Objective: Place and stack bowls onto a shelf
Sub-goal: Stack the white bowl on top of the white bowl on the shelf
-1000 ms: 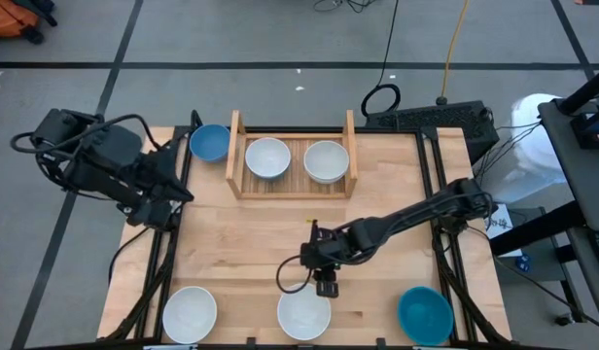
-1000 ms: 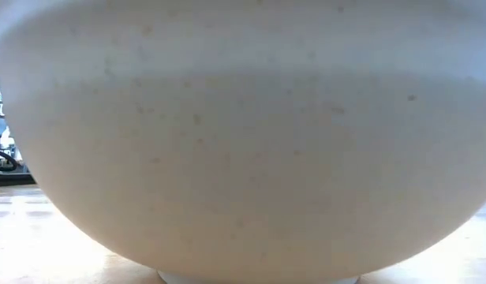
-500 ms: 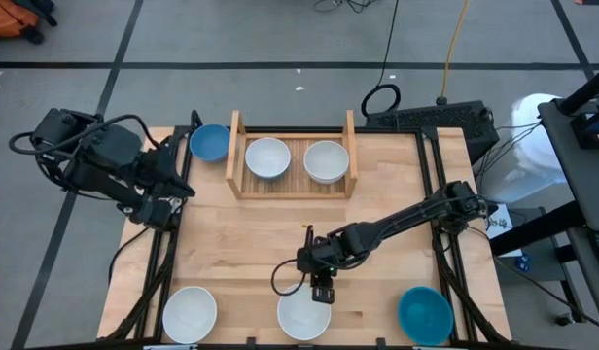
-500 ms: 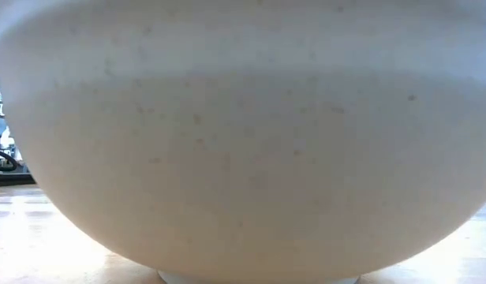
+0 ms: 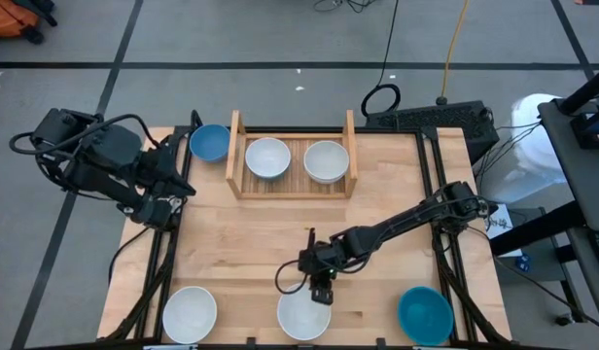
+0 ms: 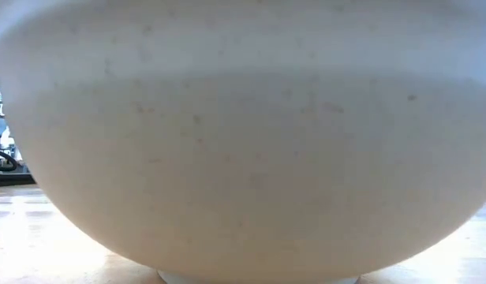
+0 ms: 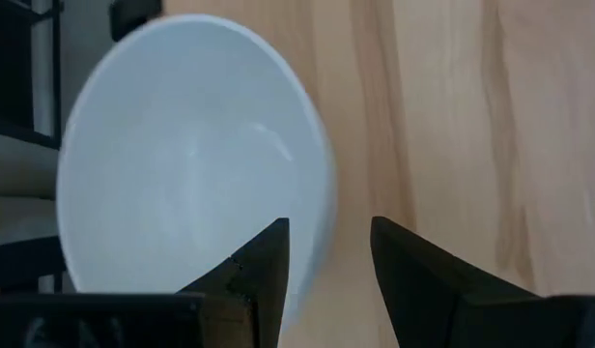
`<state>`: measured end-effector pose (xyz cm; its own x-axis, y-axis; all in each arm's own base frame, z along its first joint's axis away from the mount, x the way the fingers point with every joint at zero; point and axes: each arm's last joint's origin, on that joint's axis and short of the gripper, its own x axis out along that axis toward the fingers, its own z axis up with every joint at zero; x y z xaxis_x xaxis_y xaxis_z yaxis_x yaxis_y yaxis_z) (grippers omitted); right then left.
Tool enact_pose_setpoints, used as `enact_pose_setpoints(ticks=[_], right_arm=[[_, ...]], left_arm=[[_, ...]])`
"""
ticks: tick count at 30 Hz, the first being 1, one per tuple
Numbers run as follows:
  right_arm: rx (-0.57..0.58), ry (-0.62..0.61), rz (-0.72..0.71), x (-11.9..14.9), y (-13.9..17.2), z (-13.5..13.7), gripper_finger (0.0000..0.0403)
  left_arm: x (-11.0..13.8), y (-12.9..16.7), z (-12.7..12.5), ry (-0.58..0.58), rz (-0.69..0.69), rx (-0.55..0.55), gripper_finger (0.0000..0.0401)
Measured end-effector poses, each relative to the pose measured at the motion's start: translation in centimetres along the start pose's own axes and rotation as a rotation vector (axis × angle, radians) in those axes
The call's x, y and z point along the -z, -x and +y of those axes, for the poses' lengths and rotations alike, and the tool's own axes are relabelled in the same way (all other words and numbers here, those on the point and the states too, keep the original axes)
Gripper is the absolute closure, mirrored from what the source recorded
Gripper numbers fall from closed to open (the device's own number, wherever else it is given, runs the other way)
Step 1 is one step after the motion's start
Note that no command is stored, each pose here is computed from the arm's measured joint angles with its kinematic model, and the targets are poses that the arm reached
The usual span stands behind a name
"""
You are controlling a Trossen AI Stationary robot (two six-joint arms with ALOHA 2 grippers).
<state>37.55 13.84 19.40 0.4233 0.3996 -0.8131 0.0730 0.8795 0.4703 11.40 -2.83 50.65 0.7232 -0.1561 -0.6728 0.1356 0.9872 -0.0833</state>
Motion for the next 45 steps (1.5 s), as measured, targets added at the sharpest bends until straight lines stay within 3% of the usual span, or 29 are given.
enact_pose_setpoints(ticks=[14, 18, 24, 30, 38, 45], right_arm=[[-0.061, 0.027, -0.098, 2.1, -2.5, -2.1, 0.0270], [-0.095, -0.032, -0.139, 2.8, -3.1, -2.8, 0.0301], [-0.073, -0.048, -0.167, 3.4, -3.5, -3.4, 0.0391], [0.000, -0.020, -0.231, 3.2, -3.1, -3.5, 0.0400], [-0.005, -0.013, -0.344, 2.3, 0.9, -2.0, 0.0402], [0.064, -0.022, -0.537, 1.8, 8.5, -1.1, 0.0402]], left_arm=[[0.0, 0.0, 0.0, -0.002, 0.000, 0.000, 0.0382], [0.0, 0.0, 0.0, -0.002, 0.000, 0.000, 0.0382], [0.0, 0.0, 0.0, -0.013, 0.000, 0.000, 0.0382], [0.0, 0.0, 0.0, -0.013, 0.000, 0.000, 0.0382], [0.0, 0.0, 0.0, -0.013, 0.000, -0.001, 0.0382], [0.0, 0.0, 0.0, -0.015, 0.000, -0.001, 0.0382]])
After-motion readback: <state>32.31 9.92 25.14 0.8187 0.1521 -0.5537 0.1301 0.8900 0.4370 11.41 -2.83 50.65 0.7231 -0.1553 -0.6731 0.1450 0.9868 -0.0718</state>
